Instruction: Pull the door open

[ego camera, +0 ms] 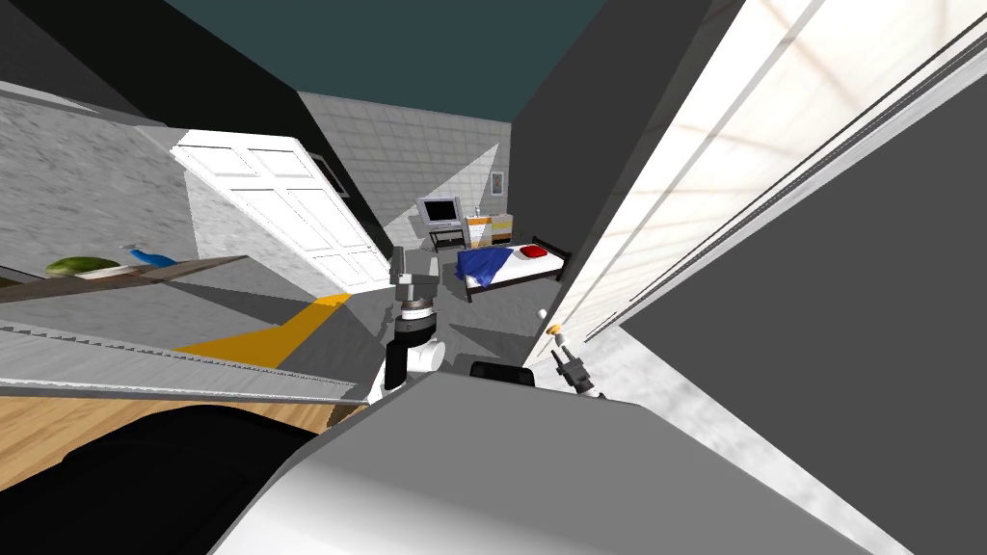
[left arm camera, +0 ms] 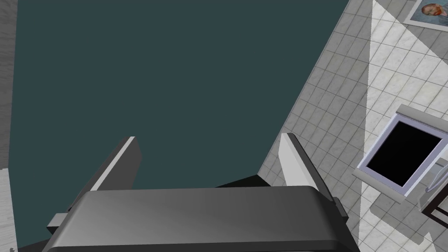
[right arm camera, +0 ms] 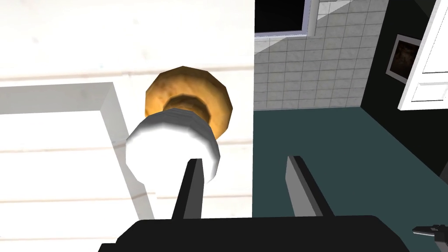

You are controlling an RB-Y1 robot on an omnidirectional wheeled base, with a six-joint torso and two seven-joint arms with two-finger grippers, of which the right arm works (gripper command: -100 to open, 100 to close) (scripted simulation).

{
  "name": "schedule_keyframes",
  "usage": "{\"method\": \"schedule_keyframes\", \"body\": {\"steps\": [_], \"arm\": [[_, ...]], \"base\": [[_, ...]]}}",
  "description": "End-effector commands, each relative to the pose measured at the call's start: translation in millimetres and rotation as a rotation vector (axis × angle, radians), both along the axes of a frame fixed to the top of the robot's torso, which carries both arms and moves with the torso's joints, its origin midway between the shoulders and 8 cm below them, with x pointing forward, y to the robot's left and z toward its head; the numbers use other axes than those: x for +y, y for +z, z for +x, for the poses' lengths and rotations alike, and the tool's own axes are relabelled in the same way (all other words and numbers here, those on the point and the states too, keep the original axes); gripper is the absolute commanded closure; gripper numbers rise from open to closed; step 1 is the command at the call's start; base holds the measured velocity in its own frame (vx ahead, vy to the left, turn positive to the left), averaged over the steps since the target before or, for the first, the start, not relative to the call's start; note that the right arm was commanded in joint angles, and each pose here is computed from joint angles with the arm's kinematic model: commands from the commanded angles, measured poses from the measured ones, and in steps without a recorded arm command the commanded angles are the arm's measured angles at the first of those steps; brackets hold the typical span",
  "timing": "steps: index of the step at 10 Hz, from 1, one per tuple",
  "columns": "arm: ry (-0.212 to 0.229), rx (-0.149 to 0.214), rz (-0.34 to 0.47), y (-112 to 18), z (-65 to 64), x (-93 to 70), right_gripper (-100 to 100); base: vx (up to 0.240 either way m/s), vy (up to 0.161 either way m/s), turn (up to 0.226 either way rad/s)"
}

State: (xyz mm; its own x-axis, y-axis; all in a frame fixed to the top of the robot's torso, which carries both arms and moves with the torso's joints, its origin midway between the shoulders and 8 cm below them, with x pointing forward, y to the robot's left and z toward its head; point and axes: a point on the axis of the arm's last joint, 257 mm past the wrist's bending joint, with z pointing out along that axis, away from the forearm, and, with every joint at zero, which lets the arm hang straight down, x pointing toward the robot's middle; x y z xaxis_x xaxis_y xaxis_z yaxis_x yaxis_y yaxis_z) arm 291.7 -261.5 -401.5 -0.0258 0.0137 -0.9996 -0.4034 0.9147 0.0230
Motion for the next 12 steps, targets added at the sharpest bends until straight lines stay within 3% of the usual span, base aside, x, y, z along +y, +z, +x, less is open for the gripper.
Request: {"method": "schedule_keyframes", "body": {"steps": [1,4,5,9,10,12], "arm": [[-0.004,-0.028,-0.005,9.6,12.7,-3.6,-100],[-0.004,-0.028,-0.005,9.6,12.7,-3.6,-100],[-0.038,0.001,-0.006,-1.4,9.7,-20.7,-100],[-0.119,-0.003,-0.014,-0.6,26.9,-60.2,-100],[-0.119,-0.003,-0.014,-0.6,26.9,-60.2,-100],[-0.167,-0.008,-0.015,1.3,36.0,-82.4,-100]], "base": [[0.003,0.005,-0.014],[-0.002,-0.003,0.007],[-0.098,0.0,0.212],[-0.101,0.013,0.236],[-0.047,0.005,0.085],[-0.055,0.011,0.155]]}}
